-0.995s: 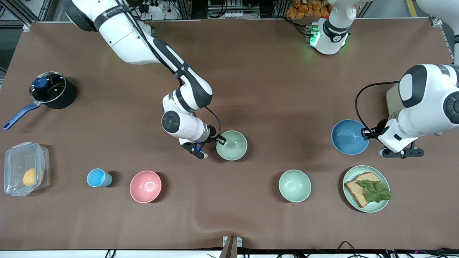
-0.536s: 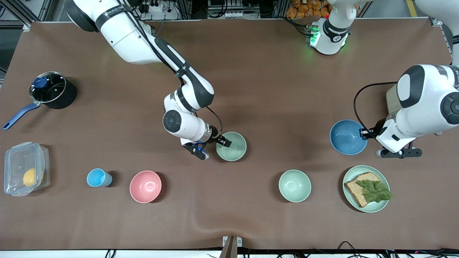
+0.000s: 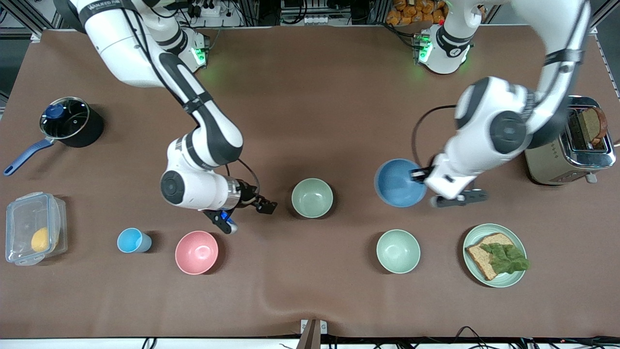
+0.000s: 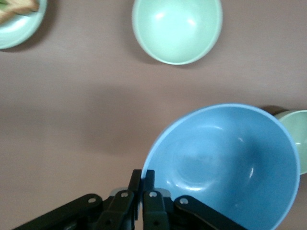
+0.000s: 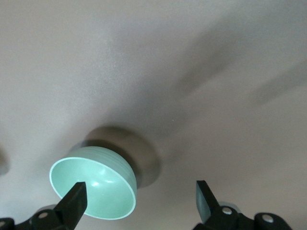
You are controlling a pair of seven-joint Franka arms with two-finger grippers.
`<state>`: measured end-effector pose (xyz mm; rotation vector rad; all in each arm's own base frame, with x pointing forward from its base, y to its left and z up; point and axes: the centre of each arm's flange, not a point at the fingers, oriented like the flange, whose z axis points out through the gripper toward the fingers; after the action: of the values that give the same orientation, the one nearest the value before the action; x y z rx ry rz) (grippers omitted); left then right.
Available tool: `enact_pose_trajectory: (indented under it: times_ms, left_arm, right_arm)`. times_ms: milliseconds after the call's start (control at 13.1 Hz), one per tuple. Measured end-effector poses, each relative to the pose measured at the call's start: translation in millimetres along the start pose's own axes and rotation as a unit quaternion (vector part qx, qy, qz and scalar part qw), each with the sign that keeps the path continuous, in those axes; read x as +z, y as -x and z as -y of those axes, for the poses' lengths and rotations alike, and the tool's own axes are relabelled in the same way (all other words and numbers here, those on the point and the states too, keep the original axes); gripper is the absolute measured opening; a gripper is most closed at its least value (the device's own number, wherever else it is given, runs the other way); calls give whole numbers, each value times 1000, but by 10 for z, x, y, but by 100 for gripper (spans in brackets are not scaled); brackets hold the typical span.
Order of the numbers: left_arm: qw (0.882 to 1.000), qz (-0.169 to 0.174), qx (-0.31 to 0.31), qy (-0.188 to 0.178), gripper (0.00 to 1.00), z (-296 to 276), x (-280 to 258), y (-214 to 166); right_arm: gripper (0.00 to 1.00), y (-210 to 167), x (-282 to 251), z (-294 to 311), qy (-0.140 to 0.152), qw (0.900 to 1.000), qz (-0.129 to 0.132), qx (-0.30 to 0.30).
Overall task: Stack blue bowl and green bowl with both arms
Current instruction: 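Carry the blue bowl with the left gripper over the green bowl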
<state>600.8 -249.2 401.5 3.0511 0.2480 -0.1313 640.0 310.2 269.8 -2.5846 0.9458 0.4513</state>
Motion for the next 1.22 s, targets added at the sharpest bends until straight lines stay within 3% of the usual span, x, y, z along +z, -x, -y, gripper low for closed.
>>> enact_pose_trajectory:
  times_ms: [383,765,1224]
  left_arm:
    - [998,2,-58,26,5,-628,422,-17]
    - [996,4,-81,35,5,-942,589,61]
    - [996,13,-84,34,5,-1121,863,157]
  right_arm:
    - [100,-31,139,73,-30,991,-13,130]
    - [100,-48,523,118,-36,987,-56,147]
    - [100,58,747,161,-35,986,-64,150]
